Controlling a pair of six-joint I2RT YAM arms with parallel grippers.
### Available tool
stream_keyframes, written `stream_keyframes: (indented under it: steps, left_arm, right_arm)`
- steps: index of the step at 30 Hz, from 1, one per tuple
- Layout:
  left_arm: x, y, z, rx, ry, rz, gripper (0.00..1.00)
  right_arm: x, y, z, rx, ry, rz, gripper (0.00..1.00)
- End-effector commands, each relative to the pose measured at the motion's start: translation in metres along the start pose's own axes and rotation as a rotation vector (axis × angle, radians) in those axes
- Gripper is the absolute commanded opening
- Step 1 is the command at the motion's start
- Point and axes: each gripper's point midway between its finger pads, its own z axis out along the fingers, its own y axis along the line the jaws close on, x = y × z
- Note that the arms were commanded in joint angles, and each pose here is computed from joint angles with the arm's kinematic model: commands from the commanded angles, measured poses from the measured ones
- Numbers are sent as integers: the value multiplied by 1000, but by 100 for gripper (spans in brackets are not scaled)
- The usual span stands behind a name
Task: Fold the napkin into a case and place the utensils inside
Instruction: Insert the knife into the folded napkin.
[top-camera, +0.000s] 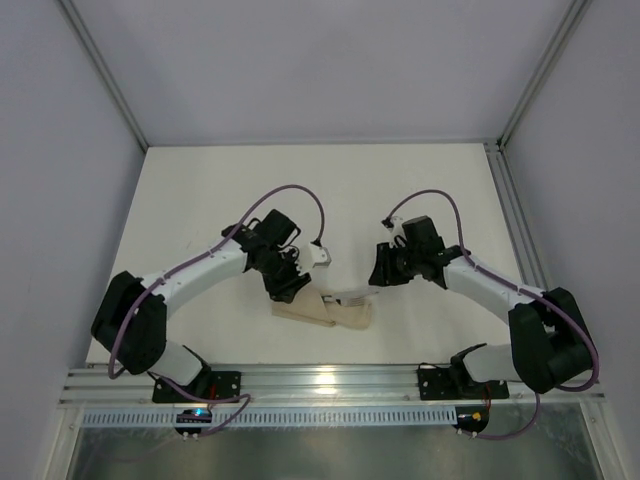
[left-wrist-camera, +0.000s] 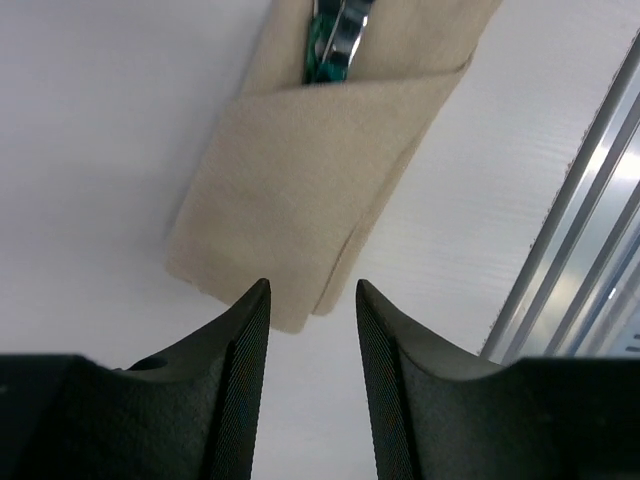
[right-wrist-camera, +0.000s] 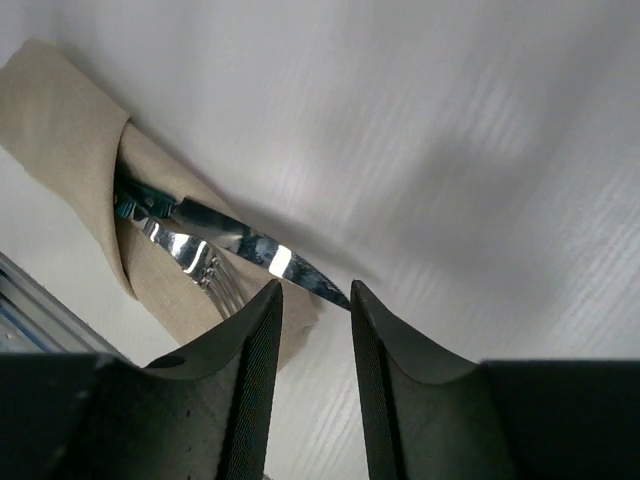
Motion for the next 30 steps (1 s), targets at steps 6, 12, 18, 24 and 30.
stream_keyframes:
  steps: [6,12,18,24,30]
  left_arm:
    - [-105,-3,23,-19,-112,361,44]
    - [-121,-23,61,55,-84,489,47]
    - [-127,-43,76,130,-89,543,49]
    - [-139,-50,90,113,-109,552,47]
    - [-125,-45,107,130,-43,548,46]
  right_arm:
    - [-3,-20,8,-60,-51,150,48]
    - [3,-20,20,-129,-40,190,48]
    - [11,-17,23,-168,-36,199,45]
    - [19,-16,22,-172,-22,211,44]
    - [25,-17,20,-169,-13,219,41]
